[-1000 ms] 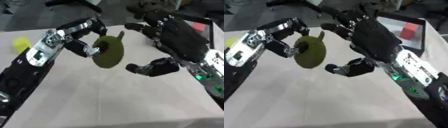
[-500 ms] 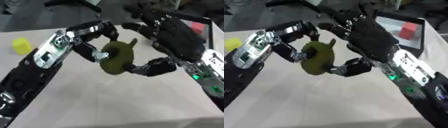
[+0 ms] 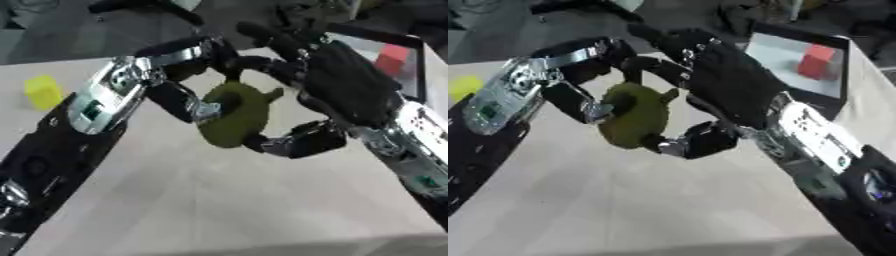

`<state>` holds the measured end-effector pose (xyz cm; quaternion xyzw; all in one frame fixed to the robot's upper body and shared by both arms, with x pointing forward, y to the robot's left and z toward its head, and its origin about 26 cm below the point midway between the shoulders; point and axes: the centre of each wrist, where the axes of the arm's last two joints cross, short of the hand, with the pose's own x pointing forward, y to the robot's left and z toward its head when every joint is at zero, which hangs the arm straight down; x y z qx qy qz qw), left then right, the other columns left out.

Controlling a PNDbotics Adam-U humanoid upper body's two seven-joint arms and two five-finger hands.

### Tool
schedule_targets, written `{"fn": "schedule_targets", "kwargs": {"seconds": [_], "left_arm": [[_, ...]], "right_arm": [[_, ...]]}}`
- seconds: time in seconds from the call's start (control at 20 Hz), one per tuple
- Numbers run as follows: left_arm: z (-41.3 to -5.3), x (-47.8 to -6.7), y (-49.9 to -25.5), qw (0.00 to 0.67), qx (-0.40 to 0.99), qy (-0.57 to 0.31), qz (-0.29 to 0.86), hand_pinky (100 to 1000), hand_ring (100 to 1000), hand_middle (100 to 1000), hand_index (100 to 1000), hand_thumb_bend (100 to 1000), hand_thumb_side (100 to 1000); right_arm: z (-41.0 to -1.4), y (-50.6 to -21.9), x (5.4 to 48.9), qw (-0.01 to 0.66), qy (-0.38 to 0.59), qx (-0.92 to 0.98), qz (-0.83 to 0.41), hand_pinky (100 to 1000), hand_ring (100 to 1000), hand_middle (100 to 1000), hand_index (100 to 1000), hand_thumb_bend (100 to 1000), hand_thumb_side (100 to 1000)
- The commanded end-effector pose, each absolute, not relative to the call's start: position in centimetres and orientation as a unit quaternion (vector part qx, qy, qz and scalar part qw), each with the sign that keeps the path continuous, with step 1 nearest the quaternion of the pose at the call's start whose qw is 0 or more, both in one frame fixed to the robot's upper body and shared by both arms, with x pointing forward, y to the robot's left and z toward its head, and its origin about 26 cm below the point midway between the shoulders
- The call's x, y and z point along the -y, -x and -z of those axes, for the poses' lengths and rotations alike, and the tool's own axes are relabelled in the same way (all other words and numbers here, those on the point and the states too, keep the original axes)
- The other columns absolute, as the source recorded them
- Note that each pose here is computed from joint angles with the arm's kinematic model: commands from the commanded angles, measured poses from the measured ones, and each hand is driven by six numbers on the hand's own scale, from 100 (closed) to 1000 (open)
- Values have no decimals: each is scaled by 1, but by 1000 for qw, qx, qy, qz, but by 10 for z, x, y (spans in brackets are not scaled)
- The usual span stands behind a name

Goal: Pick up the objects with one hand, pass them to the other hand, and then place them into the box on the other side of the table.

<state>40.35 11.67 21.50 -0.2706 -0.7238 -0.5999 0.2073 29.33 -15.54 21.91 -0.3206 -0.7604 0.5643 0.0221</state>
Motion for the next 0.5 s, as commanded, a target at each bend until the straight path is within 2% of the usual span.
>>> {"fn": "schedule_targets", "kwargs": {"seconds": [0.05,0.25,0.5], "left_arm": [[-241,-115,-400,93,713,276,638,486,343,316,484,100,262],[-245,-115,-399,100,714,284,632,486,343,316,483,100,263],[-249,-115,-397,108,714,293,627,486,343,316,482,100,265]], "right_arm": [[-222,-291,155,22,317,756,-573,808,844,1000,839,397,416],[-222,-291,156,26,319,757,-570,800,839,1000,753,238,398],[-222,-291,157,28,323,769,-551,786,830,1000,658,100,452]]}}
